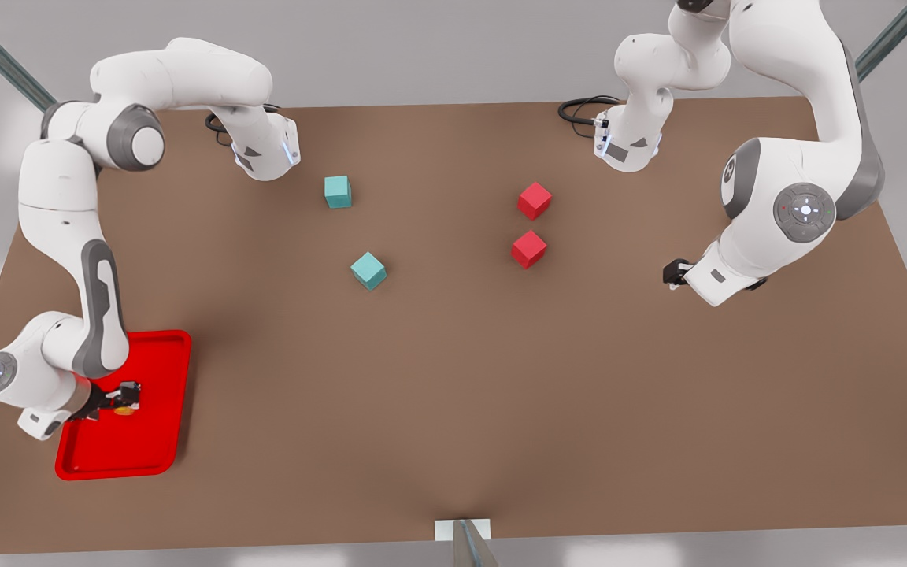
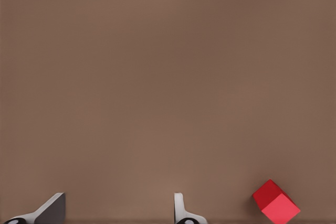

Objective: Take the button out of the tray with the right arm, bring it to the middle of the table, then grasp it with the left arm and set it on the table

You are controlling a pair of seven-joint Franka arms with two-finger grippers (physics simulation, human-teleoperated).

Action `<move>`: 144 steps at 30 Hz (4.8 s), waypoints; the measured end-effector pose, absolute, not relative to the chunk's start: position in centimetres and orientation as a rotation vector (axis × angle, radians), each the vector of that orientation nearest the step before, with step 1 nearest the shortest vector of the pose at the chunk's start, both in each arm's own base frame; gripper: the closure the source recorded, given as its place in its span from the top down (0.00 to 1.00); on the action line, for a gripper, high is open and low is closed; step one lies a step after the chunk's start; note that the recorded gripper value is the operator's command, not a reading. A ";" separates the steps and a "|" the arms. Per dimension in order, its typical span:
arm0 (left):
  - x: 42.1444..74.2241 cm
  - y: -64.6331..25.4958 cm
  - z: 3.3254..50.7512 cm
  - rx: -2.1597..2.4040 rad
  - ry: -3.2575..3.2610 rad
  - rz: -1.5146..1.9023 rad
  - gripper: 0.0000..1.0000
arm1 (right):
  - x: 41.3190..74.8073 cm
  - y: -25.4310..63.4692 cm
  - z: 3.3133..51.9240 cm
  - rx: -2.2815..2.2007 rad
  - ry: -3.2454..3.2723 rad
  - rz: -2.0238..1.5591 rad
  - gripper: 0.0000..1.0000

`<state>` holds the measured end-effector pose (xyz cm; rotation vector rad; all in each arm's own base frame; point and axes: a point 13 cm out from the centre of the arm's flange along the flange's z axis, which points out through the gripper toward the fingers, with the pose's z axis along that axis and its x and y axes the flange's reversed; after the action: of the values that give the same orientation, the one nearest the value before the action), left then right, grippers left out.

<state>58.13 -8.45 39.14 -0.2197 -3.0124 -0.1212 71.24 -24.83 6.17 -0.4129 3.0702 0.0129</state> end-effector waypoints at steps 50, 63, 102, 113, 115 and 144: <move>57.7 -7.5 37.4 -0.189 -2.960 -0.126 1.00 | 67.0 -25.4 4.6 0.194 3.133 -0.053 1.00; 57.7 -7.6 37.3 -0.192 -2.958 -0.127 1.00 | 71.1 -24.2 6.3 0.209 3.063 -0.068 1.00; 57.7 -7.7 36.8 -0.194 -2.949 -0.128 1.00 | 74.7 11.7 18.3 -0.368 3.083 0.144 0.41; 57.9 -7.7 36.4 -0.194 -2.946 -0.128 1.00 | 67.3 45.6 17.4 -0.346 3.080 0.352 0.41; 57.9 -7.8 36.3 -0.195 -2.944 -0.129 1.00 | 63.4 51.7 17.1 -0.326 3.095 0.399 0.41; 56.6 -15.5 32.9 -0.267 -2.884 -0.062 1.00 | 74.8 21.8 42.4 0.884 2.769 0.284 1.00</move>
<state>56.55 -15.46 32.91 -0.2669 -2.8844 -0.0617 74.80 21.80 42.37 0.8841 2.7693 0.2843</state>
